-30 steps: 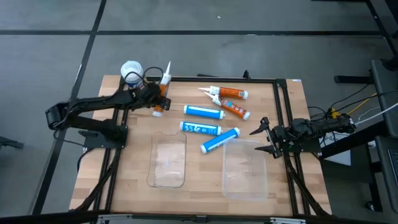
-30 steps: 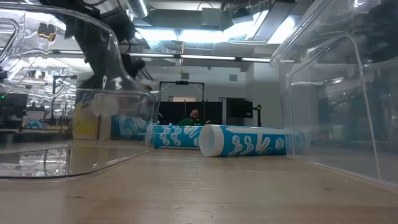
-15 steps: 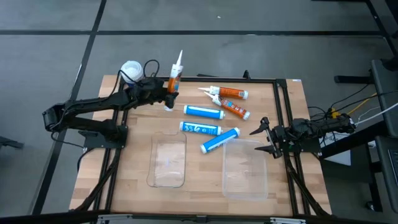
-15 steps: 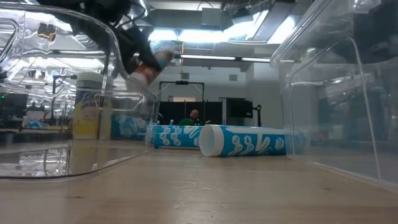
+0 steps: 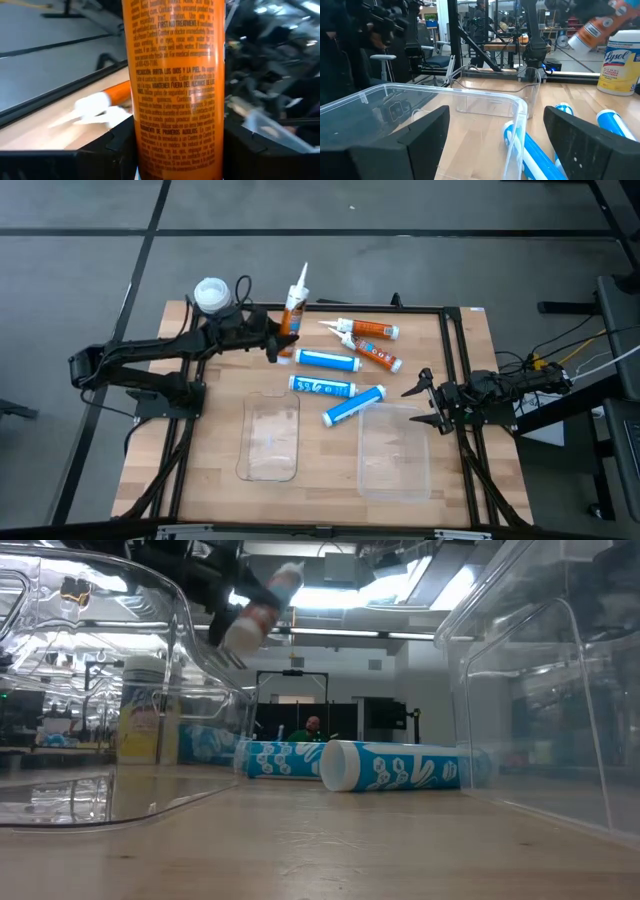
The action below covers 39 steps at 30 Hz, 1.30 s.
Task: Pick & place silicon tubes, Sealant and Lysol wipes
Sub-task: Put the left orange sealant into the left transparent bin
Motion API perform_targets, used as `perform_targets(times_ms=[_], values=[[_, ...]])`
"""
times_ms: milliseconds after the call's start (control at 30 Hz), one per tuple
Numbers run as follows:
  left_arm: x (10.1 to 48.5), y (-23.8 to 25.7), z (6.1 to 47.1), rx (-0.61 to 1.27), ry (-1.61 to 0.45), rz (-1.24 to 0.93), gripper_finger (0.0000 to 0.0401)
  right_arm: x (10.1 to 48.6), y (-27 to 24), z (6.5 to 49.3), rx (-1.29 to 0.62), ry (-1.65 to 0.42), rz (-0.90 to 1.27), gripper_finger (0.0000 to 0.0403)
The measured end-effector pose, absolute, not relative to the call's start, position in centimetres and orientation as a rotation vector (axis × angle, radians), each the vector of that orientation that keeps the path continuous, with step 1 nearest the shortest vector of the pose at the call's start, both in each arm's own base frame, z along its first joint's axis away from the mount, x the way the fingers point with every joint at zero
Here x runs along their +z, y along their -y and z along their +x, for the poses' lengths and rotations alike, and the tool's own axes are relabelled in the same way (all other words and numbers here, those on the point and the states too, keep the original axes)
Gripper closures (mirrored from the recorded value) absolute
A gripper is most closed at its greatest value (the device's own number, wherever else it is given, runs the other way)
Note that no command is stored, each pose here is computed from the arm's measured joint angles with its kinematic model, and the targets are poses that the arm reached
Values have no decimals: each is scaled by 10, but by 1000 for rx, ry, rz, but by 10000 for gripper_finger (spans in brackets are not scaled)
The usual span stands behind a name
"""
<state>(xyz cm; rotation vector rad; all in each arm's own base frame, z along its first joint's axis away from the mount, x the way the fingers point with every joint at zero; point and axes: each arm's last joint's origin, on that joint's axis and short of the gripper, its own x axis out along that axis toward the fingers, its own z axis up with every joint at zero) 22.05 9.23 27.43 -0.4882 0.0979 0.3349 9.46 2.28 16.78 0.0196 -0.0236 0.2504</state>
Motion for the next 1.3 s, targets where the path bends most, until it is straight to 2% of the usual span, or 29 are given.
perform_targets(times_ms=[300, 767, 1300], values=[[281, -66, 231, 203, -48, -538, 201, 168, -23, 95, 251, 24, 20, 80], [283, -7, 240, 221, -15, -592, 201, 168, -23, 95, 250, 24, 20, 80], [293, 62, 221, 134, 8, -593, 201, 168, -23, 95, 251, 24, 20, 80]])
